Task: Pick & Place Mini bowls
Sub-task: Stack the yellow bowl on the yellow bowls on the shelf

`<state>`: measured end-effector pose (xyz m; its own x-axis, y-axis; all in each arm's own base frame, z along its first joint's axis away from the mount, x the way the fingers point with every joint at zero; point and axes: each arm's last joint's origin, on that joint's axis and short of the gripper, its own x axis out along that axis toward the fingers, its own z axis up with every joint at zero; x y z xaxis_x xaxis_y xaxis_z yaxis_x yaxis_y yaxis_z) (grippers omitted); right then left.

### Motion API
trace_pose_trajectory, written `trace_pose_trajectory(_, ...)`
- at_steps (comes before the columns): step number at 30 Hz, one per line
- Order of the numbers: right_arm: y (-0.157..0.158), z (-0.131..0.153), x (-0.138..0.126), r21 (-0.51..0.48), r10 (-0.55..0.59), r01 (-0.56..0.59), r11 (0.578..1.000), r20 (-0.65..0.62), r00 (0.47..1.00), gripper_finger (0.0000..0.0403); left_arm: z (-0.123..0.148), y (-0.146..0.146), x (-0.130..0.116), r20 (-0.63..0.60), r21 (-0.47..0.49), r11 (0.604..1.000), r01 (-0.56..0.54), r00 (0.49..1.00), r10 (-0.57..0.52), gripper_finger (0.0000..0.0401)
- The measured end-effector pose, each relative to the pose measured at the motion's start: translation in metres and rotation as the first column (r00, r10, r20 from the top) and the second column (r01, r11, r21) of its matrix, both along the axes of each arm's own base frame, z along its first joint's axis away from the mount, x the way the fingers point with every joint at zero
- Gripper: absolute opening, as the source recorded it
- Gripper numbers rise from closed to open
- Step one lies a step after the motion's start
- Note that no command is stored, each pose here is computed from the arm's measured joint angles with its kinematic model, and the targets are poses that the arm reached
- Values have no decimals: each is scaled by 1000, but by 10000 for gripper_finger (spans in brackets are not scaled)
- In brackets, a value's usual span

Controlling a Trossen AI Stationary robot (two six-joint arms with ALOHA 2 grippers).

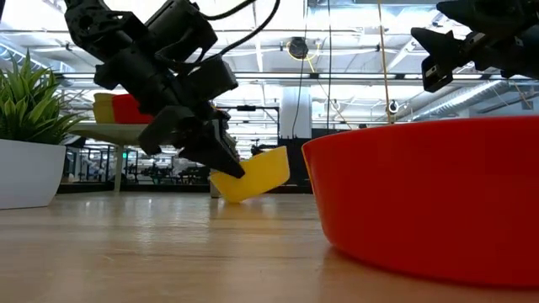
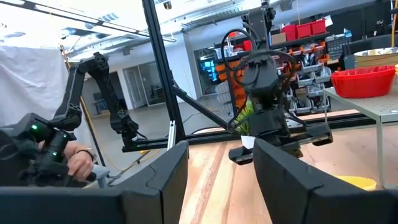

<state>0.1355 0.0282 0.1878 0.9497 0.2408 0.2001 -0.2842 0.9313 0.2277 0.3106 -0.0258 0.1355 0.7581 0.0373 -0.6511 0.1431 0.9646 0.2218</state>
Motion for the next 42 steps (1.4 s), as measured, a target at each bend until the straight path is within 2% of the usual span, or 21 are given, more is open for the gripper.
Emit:
trace_pose_trajectory(3,0,0,0,0,0,0,1000,0,1000,171,14,-5,4,46,16,999,42,998,-42,10)
trace_pose_trajectory(7,0,-1,0,-39,-5,5,999,1,1000,171,47,-8,11,160,54,996,70,984,-78,8)
trace_pose_trajectory(10,0,-1,0,-88,-15,16,996,13,1000,171,75,-6,12,233,129,990,58,969,-87,13)
trace_pose_trajectory(13,0,-1,0,-120,-20,23,992,24,1000,171,103,4,9,263,244,967,-76,965,9,7)
trace_pose_trajectory(17,0,-1,0,-152,-18,23,988,29,999,171,141,29,-1,272,370,866,-337,930,246,10)
trace_pose_trajectory(20,2,-1,0,-188,22,-14,982,40,999,171,166,53,-11,248,390,801,-453,890,382,16)
trace_pose_trajectory(25,3,0,-1,-231,69,-53,971,62,996,171,191,95,-28,143,347,718,-603,791,595,6)
trace_pose_trajectory(28,3,0,-1,-239,67,-50,970,63,996,171,199,119,-36,111,302,678,-670,731,673,14)
trace_pose_trajectory(32,3,0,-1,-239,66,-49,970,63,996,171,194,145,-46,44,233,685,-690,711,702,8)
trace_pose_trajectory(36,3,0,-1,-238,66,-49,970,63,996,171,188,168,-54,3,170,670,-723,680,733,11)
trace_pose_trajectory(39,3,0,-1,-238,64,-48,970,63,996,171,183,176,-60,-35,145,658,-739,661,750,17)
trace_pose_trajectory(42,3,0,-1,-238,64,-47,970,63,996,171,184,178,-63,-50,101,673,-733,671,739,7)
